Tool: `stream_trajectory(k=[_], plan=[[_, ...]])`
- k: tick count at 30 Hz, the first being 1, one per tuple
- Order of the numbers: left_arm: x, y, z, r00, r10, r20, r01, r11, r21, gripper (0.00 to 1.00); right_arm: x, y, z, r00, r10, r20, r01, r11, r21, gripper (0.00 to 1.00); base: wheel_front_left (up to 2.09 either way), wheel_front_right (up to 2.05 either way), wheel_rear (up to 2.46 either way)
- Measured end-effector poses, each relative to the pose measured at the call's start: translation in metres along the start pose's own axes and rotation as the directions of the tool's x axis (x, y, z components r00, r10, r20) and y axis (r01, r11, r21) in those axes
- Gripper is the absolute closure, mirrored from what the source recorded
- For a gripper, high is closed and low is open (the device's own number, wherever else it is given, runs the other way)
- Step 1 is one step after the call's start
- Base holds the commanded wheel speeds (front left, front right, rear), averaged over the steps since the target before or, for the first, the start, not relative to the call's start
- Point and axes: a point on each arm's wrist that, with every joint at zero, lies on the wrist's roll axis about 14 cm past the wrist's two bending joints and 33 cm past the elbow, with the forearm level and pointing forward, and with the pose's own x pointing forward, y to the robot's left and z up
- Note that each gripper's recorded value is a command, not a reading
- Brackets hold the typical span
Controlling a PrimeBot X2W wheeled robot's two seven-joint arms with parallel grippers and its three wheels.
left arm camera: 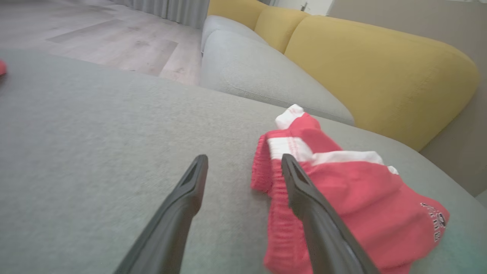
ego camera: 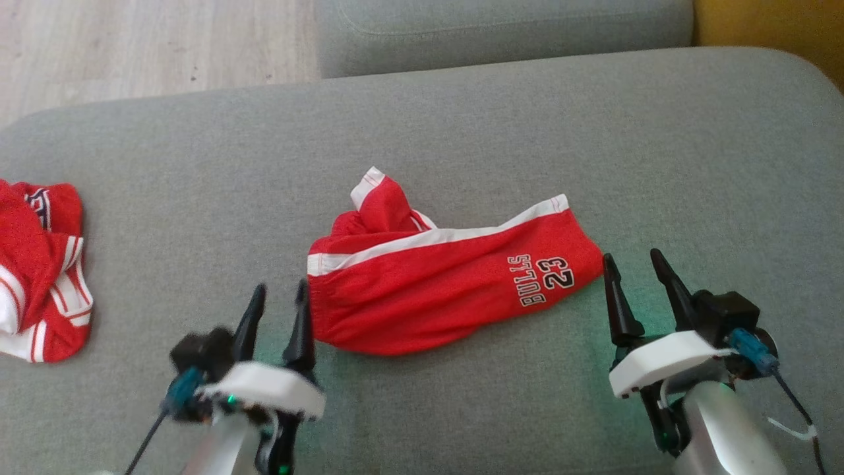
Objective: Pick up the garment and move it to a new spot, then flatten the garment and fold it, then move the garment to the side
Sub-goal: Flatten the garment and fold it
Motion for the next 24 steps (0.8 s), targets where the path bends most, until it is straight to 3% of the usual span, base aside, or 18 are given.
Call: stream_trajectory(k=[11, 24], plan=[[0.030, -0.040, -0.013, 0.991, -0.112, -0.077, 0.099, 0.983, -0.156, 0.00, 0.000, -0.007, -0.008, 1.000, -0.019, -0.023, 0.019, 1.000, 0.004, 0.00, 0.00, 0.00, 0.00], [0.027, -0.053, -0.012, 0.978, -0.187, -0.090, 0.164, 0.961, -0.225, 0.03, 0.003, -0.005, -0.010, 1.000, -0.013, -0.026, 0.013, 1.000, 0.013, 0.00, 0.00, 0.00, 0.00]])
